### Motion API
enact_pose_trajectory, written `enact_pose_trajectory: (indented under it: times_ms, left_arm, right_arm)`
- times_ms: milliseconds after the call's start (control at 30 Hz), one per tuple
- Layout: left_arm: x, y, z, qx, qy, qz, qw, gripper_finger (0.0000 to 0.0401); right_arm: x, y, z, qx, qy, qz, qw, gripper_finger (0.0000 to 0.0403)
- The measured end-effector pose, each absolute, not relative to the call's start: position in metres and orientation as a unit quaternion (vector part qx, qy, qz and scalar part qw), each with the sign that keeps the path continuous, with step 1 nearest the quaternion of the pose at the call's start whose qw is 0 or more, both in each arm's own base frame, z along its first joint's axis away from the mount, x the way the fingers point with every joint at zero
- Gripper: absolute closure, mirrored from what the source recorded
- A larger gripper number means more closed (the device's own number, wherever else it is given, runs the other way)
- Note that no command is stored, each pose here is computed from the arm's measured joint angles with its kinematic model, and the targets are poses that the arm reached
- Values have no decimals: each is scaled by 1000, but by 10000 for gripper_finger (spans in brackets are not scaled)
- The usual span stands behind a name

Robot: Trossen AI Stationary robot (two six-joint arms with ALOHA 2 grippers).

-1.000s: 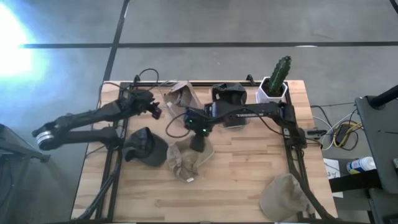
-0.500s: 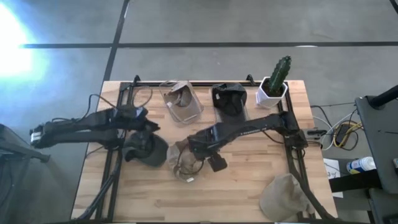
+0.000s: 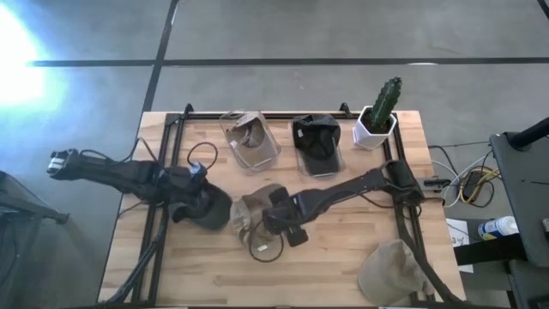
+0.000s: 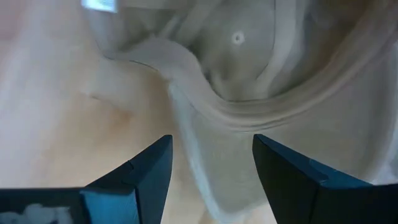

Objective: Pick & Place hat
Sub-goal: Put the left brown cap into the left transparent bin

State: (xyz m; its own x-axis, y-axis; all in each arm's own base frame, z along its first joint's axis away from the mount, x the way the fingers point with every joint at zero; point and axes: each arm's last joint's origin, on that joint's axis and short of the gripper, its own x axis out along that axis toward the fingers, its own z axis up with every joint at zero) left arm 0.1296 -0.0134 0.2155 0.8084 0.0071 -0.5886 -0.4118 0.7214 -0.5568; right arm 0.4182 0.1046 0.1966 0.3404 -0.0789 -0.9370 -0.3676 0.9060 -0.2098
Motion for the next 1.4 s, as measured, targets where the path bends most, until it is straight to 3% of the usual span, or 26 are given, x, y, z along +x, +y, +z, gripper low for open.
enact_pose_trajectory:
  times_ms: [333,600,700,833,1033,1233,1400]
  left_arm:
    - [132,-18,213,-368,293,126,873,252]
    - [138,-18,214,-403,275,132,863,252]
    - [139,-19,213,-417,276,138,855,252]
    - [140,-19,211,-423,280,144,850,252]
    - [142,-19,210,-439,282,153,839,252]
    - [143,-20,212,-446,271,147,840,252]
    - [148,-25,224,-445,219,93,863,252]
  right_arm:
    - [406,106,166,-174,587,44,789,184]
    - [407,103,152,-124,565,12,816,189]
    - [409,96,153,-94,565,-13,820,214]
    - [413,85,156,-61,561,-37,825,278]
    - [415,70,182,-1,539,-31,842,383]
    - [404,45,240,121,486,-22,865,388]
    - [381,19,297,209,411,-58,885,389]
